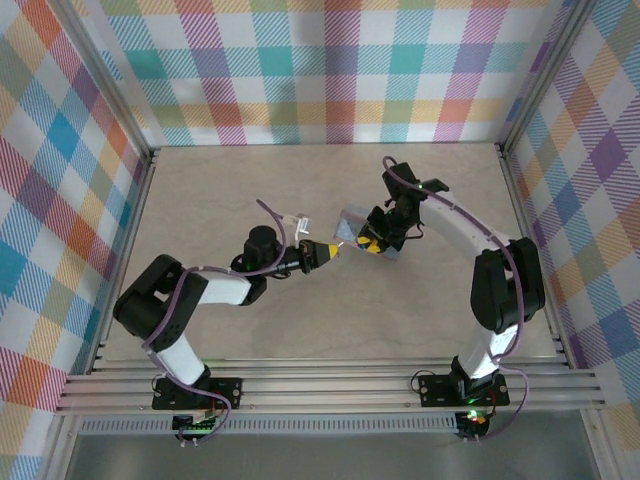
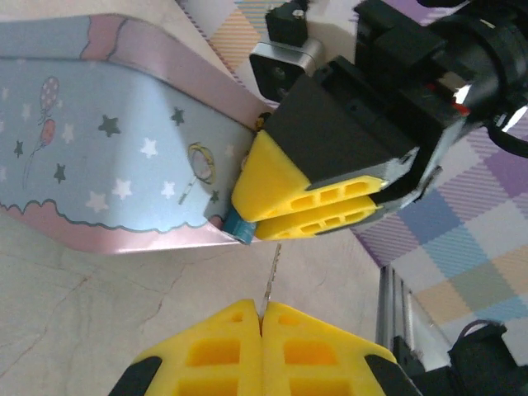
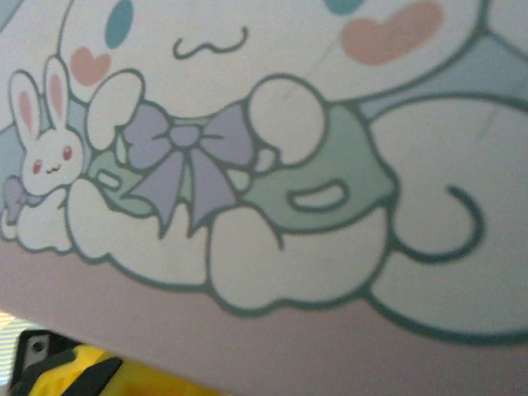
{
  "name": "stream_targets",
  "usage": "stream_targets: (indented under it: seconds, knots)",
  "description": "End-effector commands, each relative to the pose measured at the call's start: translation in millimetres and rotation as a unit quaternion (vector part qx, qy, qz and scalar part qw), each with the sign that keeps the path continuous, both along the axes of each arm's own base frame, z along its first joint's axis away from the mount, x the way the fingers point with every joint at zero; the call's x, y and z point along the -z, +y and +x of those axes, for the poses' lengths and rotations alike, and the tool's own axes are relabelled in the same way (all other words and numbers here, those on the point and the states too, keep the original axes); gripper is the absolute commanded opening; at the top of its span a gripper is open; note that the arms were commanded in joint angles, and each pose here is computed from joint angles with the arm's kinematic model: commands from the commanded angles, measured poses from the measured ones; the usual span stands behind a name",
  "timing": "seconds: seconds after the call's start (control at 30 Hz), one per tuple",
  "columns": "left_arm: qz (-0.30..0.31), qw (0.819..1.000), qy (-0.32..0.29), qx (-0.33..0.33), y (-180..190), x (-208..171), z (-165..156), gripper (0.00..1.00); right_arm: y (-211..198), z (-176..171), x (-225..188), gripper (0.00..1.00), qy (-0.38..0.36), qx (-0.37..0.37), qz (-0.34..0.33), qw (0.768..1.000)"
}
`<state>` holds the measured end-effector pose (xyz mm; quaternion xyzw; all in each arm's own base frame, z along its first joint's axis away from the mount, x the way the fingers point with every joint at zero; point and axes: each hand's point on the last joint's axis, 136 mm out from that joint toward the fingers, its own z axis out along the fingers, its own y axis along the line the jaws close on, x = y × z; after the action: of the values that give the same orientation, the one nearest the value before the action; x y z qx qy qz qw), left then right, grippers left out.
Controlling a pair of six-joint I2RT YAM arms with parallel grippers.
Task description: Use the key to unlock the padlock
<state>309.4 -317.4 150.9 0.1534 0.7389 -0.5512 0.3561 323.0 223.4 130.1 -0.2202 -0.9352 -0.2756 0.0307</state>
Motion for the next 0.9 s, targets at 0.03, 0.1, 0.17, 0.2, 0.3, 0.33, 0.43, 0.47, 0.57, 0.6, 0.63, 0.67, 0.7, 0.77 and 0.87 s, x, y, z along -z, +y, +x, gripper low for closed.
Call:
stream_targets:
  seconds: [0.03,0.1,0.17,0.2,0.3,0.33,0.43,0.47,0.57,0.6,0.63,0.67,0.7,0.77,0.87]
  knots:
    - [-0.050,0.999,-0.018,-0.010,-5,-15,2,0.00,15,13,-28,0.00,-0.010,0.009,0.059,0.998]
    - [-0.049,0.999,-0.020,-0.010,-8,-14,2,0.00,16,15,-31,0.00,-0.011,0.011,0.064,0.998]
    - [-0.049,0.999,-0.020,-0.010,-11,-14,2,0.00,16,17,-33,0.00,-0.012,0.013,0.071,0.997]
    - [-0.050,0.998,-0.020,-0.010,-12,-14,2,0.00,17,17,-34,0.00,-0.011,0.014,0.075,0.997]
    - [-0.052,0.999,-0.015,-0.008,-15,-11,2,0.00,20,18,-35,0.00,-0.011,0.018,0.096,0.995]
    - [-0.054,0.998,-0.014,-0.008,-15,-11,2,0.00,21,18,-36,0.00,-0.010,0.021,0.102,0.995]
    - [-0.057,0.998,-0.012,-0.015,-14,-9,4,0.00,21,19,-38,0.00,-0.012,0.027,0.114,0.993]
    - [-0.058,0.998,-0.012,-0.017,-14,-9,6,0.00,21,20,-39,0.00,-0.013,0.028,0.117,0.993]
    - [-0.063,0.998,-0.010,-0.016,-15,-9,6,0.00,20,19,-41,0.00,-0.016,0.027,0.120,0.992]
    - [-0.065,0.998,-0.010,-0.015,-15,-9,6,0.00,20,19,-42,0.00,-0.017,0.026,0.121,0.992]
    - [-0.065,0.998,-0.009,-0.014,-16,-9,6,0.00,21,18,-41,0.00,-0.016,0.026,0.122,0.992]
    - [-0.066,0.998,-0.009,-0.014,-16,-9,6,0.00,20,18,-42,0.00,-0.016,0.026,0.124,0.992]
    - [-0.067,0.998,-0.011,-0.015,-16,-9,7,0.00,20,17,-42,0.00,-0.016,0.027,0.125,0.992]
    - [-0.068,0.998,-0.011,-0.015,-16,-9,8,0.00,20,16,-42,0.00,-0.017,0.026,0.126,0.992]
    - [-0.068,0.998,-0.011,-0.014,-18,-9,9,0.00,20,15,-42,0.00,-0.017,0.026,0.127,0.991]
